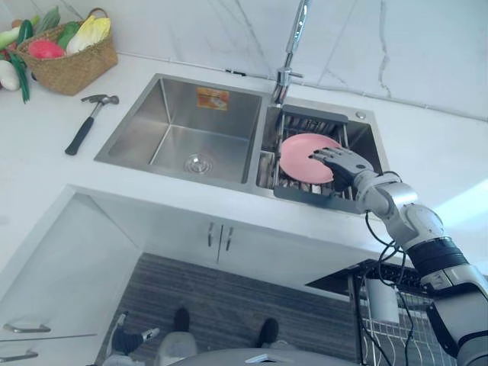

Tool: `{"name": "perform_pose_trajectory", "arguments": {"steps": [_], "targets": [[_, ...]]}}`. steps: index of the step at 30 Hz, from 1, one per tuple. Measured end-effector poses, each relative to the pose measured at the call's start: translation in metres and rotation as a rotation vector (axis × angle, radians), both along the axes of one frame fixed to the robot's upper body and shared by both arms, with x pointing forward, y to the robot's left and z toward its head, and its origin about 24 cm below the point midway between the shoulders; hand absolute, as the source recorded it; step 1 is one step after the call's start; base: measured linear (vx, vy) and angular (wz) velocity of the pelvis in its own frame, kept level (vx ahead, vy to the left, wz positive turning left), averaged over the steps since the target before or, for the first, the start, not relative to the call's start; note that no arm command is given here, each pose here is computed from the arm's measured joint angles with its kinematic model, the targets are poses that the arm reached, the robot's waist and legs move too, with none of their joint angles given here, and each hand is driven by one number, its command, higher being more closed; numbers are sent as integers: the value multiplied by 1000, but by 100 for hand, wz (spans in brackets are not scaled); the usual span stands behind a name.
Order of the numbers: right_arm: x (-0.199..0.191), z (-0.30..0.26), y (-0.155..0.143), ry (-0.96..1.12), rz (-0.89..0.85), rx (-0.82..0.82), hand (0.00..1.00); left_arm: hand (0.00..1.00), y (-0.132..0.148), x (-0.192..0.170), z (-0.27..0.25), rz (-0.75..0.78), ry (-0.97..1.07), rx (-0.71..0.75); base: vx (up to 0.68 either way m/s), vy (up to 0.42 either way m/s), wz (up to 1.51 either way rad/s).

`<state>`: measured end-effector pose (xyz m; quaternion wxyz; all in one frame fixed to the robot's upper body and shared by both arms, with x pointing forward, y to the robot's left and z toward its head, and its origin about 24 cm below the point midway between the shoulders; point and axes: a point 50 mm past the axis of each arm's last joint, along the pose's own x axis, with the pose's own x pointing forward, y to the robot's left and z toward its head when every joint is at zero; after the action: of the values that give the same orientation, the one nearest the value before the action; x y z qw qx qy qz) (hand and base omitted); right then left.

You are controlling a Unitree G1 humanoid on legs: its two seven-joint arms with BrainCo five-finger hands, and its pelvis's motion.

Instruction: Walk over to the sink, pick up the cup, carry it to the dishwasher, place the cup inside the dishwasher, then close the dishwasher door

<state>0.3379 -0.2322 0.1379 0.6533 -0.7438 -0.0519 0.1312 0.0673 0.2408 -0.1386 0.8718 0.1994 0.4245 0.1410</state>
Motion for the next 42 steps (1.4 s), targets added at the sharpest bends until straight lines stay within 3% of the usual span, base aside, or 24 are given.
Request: {"name": "perform_pose_trajectory", "arguments": {"steps": [21, 42], "targets": [[15, 6, -15, 48, -89, -20, 0, 0, -5, -3, -2, 1, 9, -29, 14, 2, 0], [32, 45, -17, -126, -125, -83, 0, 0, -6, 2, 0, 29, -29, -47, -2, 1, 0]]}}
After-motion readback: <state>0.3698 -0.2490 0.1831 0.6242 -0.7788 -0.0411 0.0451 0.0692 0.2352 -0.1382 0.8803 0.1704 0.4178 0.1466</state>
